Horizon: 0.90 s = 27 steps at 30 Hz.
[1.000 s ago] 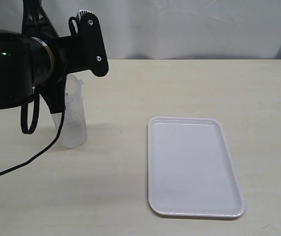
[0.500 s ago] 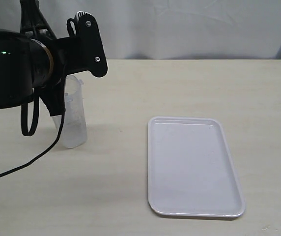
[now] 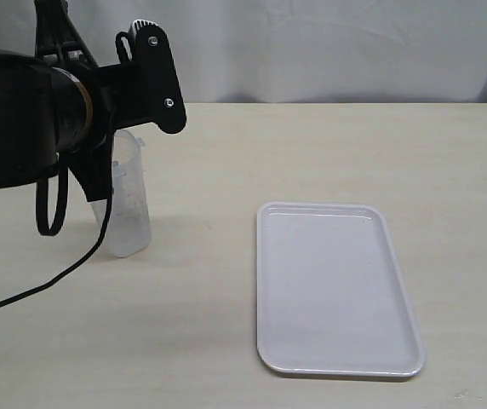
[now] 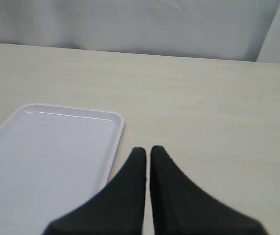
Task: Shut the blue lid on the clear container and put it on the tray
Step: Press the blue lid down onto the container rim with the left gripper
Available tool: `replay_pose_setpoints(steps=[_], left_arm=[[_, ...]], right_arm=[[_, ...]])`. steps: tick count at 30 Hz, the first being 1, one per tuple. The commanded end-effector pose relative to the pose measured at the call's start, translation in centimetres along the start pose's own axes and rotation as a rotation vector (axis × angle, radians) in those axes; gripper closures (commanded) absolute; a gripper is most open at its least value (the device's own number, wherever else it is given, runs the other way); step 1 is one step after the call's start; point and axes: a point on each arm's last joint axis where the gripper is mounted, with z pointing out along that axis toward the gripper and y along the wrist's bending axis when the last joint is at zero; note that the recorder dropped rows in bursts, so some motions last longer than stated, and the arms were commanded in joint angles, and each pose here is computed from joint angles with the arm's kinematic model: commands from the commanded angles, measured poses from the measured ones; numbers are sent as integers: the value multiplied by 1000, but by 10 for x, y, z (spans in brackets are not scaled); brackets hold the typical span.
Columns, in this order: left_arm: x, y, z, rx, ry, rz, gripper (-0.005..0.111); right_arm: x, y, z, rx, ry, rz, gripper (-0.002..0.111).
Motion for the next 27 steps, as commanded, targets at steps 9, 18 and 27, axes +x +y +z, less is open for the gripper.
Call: replay_pose_setpoints(steps=[9, 18, 27], left_arm=[[0, -2, -8, 80, -43, -60, 107], [0, -4, -9, 105, -40, -78, 107], [0, -11, -10, 178, -36, -75, 107]], right_arm=[[0, 0, 0, 0, -5, -9, 104], [0, 0, 0, 0, -5, -9, 104], [0, 0, 0, 0, -5, -9, 104]])
